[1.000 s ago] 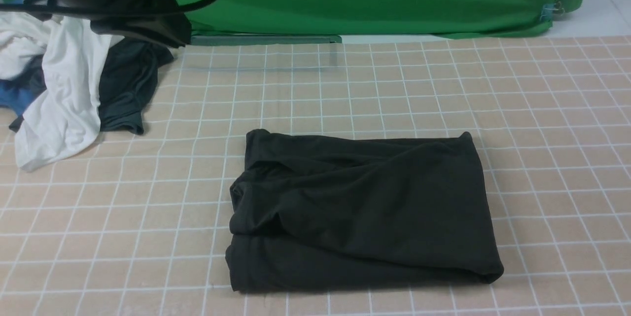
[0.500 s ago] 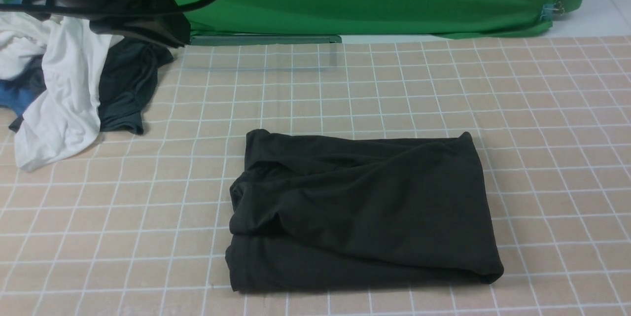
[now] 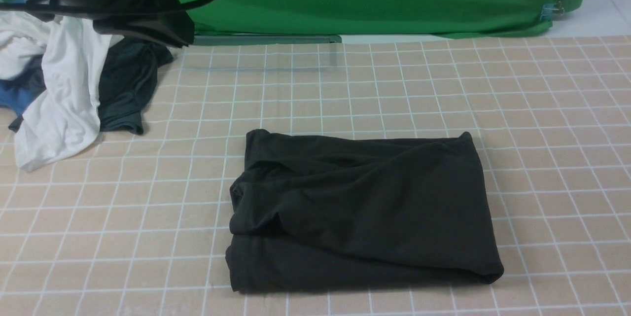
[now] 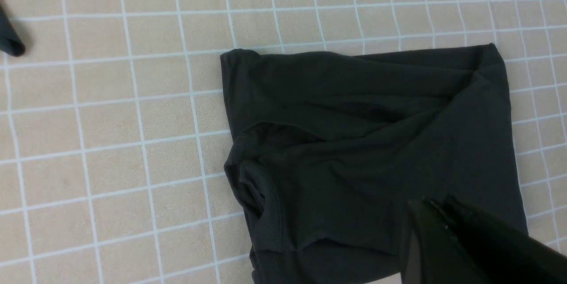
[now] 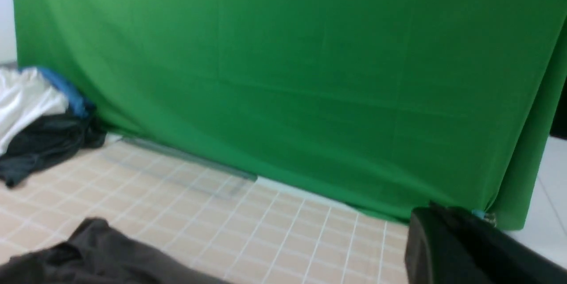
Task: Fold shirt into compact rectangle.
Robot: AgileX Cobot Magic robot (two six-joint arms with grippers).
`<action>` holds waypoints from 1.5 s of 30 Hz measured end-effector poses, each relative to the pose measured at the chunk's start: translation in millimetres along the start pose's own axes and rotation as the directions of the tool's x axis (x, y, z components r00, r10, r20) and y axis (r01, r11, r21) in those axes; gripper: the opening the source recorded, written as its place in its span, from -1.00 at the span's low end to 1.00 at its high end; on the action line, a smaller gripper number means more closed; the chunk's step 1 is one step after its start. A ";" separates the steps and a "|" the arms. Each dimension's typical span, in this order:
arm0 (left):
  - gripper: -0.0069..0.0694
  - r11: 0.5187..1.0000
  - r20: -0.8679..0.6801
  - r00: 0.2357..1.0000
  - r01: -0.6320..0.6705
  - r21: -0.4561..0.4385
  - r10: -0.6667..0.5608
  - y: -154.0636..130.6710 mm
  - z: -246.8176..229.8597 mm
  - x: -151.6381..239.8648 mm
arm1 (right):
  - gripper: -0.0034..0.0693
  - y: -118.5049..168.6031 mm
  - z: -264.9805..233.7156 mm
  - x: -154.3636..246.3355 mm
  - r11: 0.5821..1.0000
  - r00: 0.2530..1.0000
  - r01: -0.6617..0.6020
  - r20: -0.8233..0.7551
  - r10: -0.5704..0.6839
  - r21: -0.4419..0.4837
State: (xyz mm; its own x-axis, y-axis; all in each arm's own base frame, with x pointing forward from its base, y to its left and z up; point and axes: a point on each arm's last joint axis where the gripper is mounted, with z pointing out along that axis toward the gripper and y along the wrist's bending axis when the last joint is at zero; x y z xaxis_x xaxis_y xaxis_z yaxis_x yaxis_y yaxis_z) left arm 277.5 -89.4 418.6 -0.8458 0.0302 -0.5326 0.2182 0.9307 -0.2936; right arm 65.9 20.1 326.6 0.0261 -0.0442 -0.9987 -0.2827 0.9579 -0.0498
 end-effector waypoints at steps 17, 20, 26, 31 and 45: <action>-0.78 1.000 0.035 0.999 0.004 -0.004 -0.004 0.3 -0.1 -3.2 | -0.68 -0.1 0.7 -0.3 0.998 0.997 -0.065 0.028 0.065 0.000; -0.78 1.000 0.058 0.998 0.004 -0.002 -0.004 0.2 -0.2 -5.3 | -0.66 -0.2 3.1 8.1 0.998 0.997 -0.067 0.036 0.067 0.005; -0.78 1.000 0.104 0.995 0.003 0.001 -0.004 -0.1 -0.5 -9.5 | -0.62 0.8 5.1 52.4 0.999 0.999 -0.042 0.002 0.042 0.018; -0.78 1.000 0.144 0.990 0.003 0.005 -0.004 -0.4 -0.9 -13.1 | -0.60 3.0 0.1 101.4 1.000 0.997 0.014 -0.083 -0.013 0.017; -0.78 1.000 0.167 0.986 -0.002 -0.003 0.003 0.3 -1.3 -15.2 | -0.54 0.1 -15.1 136.6 0.994 0.985 0.056 -0.171 -0.040 0.091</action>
State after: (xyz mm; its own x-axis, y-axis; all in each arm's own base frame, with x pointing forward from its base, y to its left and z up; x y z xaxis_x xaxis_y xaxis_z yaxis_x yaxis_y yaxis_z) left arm 289.7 -89.1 427.6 -0.7523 -0.0285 -0.6582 0.2187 0.9316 -0.2903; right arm 54.9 9.8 190.0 -0.1268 -0.1301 -0.9834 -0.1922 0.9758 -0.1043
